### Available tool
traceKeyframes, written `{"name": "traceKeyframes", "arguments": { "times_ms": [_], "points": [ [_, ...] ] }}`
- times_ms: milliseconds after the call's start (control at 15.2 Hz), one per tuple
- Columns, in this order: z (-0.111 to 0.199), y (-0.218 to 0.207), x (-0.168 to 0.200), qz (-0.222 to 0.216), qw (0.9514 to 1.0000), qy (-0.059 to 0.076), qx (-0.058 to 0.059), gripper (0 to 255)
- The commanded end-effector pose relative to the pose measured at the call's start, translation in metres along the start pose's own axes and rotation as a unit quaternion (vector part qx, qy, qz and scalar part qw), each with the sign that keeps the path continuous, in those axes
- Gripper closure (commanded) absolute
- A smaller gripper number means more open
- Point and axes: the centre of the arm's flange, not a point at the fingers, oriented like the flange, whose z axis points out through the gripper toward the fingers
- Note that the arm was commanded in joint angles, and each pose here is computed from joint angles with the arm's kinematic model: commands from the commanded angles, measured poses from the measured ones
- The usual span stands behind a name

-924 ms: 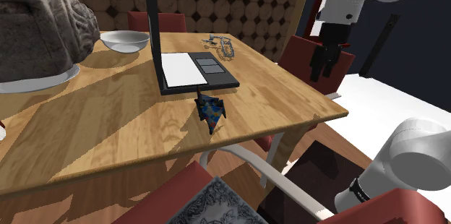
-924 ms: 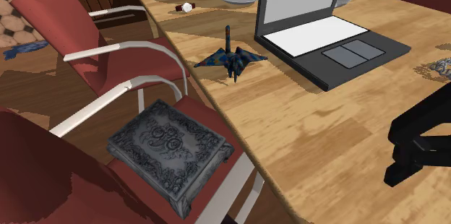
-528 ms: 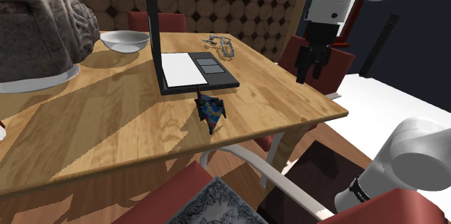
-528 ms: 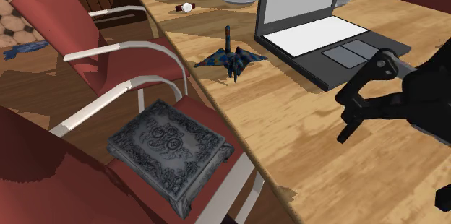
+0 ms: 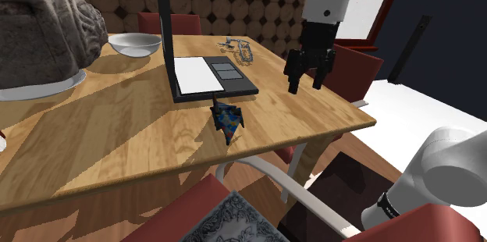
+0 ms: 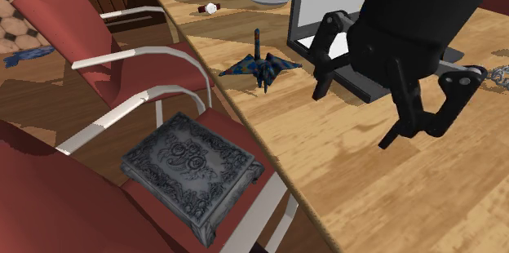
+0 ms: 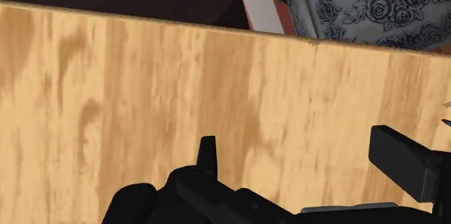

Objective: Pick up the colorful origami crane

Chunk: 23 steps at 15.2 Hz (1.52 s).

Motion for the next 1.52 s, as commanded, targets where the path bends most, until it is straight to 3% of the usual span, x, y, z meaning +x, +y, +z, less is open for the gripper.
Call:
{"name": "traceKeyframes", "arguments": {
  "times_ms": [0,924,1452],
  "points": [
    [0.0,-0.027,0.005,0.014,0.9999,0.001,0.001,0],
    [0.004,-0.2,0.059,0.1,0.995,0.008,0.002,0],
    [0.043,-0.198,0.063,0.1,0.995,0.008,0.002,0]
  ]
}}
